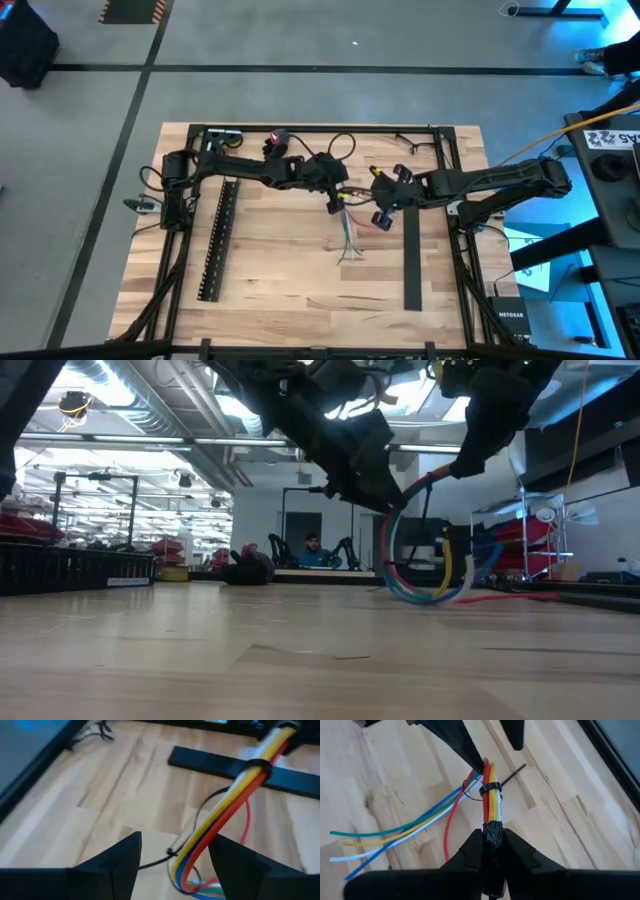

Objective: Ziptie cables
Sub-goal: Wrap the cable wires with the black zip tie

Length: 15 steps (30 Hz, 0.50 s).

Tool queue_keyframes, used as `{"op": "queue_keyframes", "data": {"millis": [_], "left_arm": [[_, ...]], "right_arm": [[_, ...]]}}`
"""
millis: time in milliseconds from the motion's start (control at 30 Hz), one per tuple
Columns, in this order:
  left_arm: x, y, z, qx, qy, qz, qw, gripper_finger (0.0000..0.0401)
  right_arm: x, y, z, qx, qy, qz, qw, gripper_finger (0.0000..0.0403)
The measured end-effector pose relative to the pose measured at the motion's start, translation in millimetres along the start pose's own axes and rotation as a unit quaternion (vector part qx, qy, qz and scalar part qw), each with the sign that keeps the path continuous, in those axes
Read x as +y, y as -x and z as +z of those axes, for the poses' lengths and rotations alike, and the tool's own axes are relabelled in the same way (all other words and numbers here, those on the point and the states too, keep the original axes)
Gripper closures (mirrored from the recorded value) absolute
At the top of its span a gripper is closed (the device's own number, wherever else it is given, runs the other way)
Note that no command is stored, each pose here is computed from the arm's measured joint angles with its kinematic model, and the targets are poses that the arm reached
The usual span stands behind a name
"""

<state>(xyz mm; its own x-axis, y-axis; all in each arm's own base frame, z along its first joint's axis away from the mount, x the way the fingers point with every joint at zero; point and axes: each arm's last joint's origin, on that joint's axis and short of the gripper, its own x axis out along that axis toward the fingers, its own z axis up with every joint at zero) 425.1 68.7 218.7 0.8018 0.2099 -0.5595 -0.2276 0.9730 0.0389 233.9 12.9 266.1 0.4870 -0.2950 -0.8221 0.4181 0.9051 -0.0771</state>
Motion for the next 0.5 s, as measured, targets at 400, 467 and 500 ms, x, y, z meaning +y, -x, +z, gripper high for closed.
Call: {"op": "queue_keyframes", "data": {"millis": [400, 467, 500], "left_arm": [[-0.8, -10.6, 0.5, -0.036, -0.051, -0.033, 0.997, 0.0268], [0.1, -8.8, 2.1, -0.039, -0.056, -0.033, 0.997, 0.0323], [0.2, -7.5, 3.0, -0.039, -0.058, -0.034, 0.997, 0.0353]], "right_arm": [[2.8, 0.4, 6.8, -0.034, -0.013, 0.015, 0.999, 0.0345], [2.7, 0.4, 6.8, -0.034, -0.017, 0.013, 0.999, 0.0332], [2.5, 0.5, 6.7, -0.034, -0.023, 0.012, 0.999, 0.0324]]}}
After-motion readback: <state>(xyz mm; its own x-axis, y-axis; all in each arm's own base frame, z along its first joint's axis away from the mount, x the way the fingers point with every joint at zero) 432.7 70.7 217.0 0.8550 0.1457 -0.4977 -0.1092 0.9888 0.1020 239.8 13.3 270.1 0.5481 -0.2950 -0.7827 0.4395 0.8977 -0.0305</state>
